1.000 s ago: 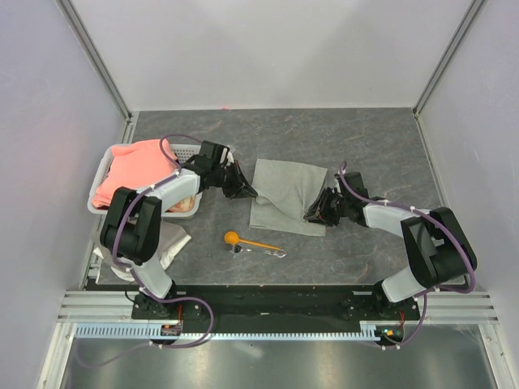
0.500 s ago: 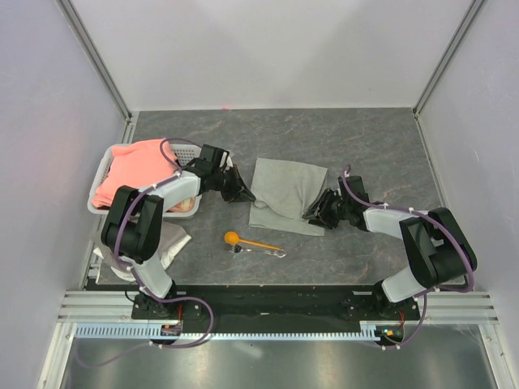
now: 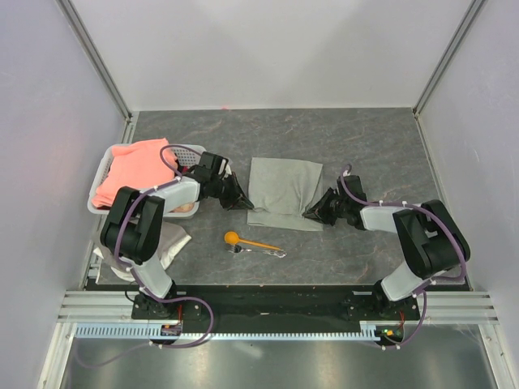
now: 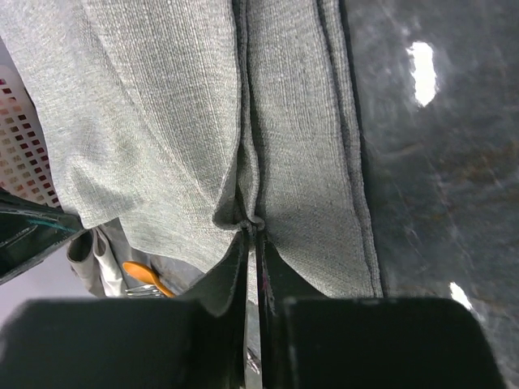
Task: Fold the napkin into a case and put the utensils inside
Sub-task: Fold the rectangle-folded napkin at the center of the board.
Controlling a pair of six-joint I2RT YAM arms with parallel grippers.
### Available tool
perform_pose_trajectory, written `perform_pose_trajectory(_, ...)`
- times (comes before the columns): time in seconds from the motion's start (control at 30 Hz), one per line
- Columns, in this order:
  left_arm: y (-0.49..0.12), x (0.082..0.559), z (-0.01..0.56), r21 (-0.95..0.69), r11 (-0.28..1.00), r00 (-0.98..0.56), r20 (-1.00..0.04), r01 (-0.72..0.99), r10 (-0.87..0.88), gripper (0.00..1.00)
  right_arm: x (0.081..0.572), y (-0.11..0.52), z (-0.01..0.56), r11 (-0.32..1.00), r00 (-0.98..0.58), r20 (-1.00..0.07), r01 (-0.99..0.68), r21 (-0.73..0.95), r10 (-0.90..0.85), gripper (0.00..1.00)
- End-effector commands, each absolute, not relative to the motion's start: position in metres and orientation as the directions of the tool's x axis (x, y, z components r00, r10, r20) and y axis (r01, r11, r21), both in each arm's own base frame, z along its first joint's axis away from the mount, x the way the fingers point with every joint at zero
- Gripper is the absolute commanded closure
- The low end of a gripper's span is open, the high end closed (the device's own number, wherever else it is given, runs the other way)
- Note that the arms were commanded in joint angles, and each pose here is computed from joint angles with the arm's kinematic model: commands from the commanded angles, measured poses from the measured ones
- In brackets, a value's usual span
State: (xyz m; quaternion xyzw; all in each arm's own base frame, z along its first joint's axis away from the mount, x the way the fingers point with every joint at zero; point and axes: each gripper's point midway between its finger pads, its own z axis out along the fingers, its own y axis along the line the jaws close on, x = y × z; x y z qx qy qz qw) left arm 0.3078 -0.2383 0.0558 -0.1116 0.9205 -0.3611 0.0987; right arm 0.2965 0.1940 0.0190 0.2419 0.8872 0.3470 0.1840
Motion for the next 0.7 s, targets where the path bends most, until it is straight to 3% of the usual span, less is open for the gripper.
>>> perform_pose_trajectory(0.0,-0.242,0.314,0.078,-0.727,0.683,-0.948,-0.161,-0.073,-0.274,0.98,0.321,0.199,0.028,0.655,-0.800,-0.239,0.236,0.718,0.550,0.97)
perform_pose_trajectory(0.3,-0.259,0.331,0.123,-0.797,0.605,-0.942,-0.198,-0.007,-0.271,0.98,0.340,0.193,0.086,0.688,-0.776,-0.358,0.131,0.714,0.520,1.00)
perform_pose_trajectory(0.47,-0.271,0.328,0.150,-0.835,0.549,-0.946,-0.183,0.006,-0.267,0.98,0.334,0.163,0.103,0.777,-0.802,-0.381,0.156,0.610,0.460,1.00)
perform_pose_trajectory(0.67,-0.268,0.290,0.122,-0.832,0.552,-0.973,-0.088,-0.047,-0.215,0.98,0.298,0.138,0.089,0.860,-0.856,-0.382,0.130,0.493,0.349,1.00)
